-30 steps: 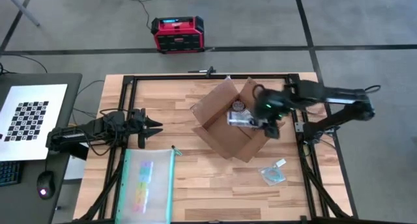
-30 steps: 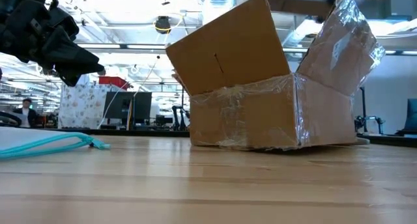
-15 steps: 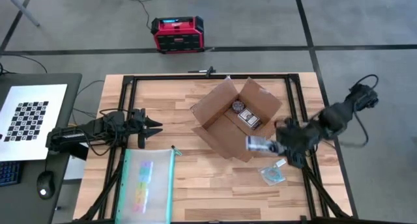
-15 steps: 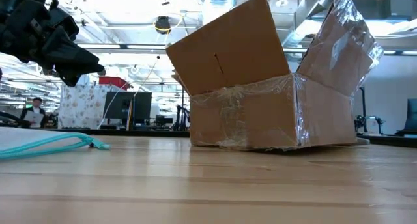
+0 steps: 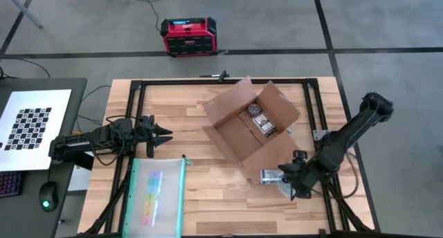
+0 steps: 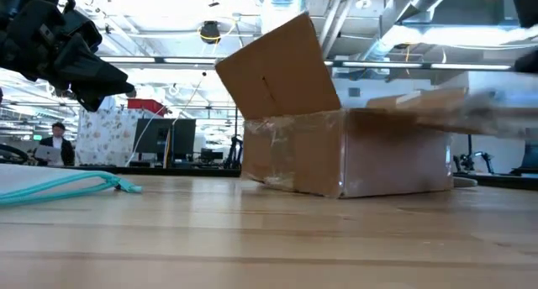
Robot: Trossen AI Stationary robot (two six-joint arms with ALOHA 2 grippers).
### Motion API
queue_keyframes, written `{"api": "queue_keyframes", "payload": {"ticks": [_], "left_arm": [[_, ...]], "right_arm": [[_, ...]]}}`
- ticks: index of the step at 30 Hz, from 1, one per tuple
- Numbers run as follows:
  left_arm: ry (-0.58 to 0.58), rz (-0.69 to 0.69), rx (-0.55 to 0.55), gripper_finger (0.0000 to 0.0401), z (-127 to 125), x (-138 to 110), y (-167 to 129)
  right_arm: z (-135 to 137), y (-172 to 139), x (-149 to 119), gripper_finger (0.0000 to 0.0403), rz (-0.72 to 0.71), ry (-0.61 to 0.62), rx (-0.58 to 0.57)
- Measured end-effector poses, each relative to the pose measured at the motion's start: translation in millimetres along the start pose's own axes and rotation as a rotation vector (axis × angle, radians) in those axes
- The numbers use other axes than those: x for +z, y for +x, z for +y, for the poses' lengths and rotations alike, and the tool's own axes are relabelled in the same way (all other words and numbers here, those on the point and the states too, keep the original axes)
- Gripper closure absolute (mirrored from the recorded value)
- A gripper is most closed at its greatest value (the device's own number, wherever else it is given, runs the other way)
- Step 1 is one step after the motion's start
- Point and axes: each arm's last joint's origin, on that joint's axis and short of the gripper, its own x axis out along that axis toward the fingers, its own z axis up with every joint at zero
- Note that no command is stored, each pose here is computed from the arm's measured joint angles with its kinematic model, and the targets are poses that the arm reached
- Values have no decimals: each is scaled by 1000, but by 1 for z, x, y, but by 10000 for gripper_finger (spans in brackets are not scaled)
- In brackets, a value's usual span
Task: Unpack boxes
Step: Remove the white pencil box from the cardboard box, then remove the white deck of cards from the cardboard box
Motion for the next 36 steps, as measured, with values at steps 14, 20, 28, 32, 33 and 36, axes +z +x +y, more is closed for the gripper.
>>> {"api": "queue_keyframes", "payload": {"ticks": [14, 20, 28, 32, 33, 36], "left_arm": [[0, 0, 0, 292, 0, 0, 0], [0, 0, 0, 292, 0, 0, 0], [0, 0, 0, 292, 0, 0, 0], [0, 0, 0, 292, 0, 0, 0], [0, 0, 0, 292, 0, 0, 0], [0, 0, 0, 292, 0, 0, 0]], "right_arm": [[20, 46, 16, 176, -18, -39, 26], [14, 56, 25, 176, -6, 4, 5], [7, 68, 37, 174, -6, 66, -1], [3, 70, 37, 91, 25, 81, -5], [2, 68, 37, 69, 34, 88, -4], [-2, 58, 39, 24, 68, 128, -7]]}}
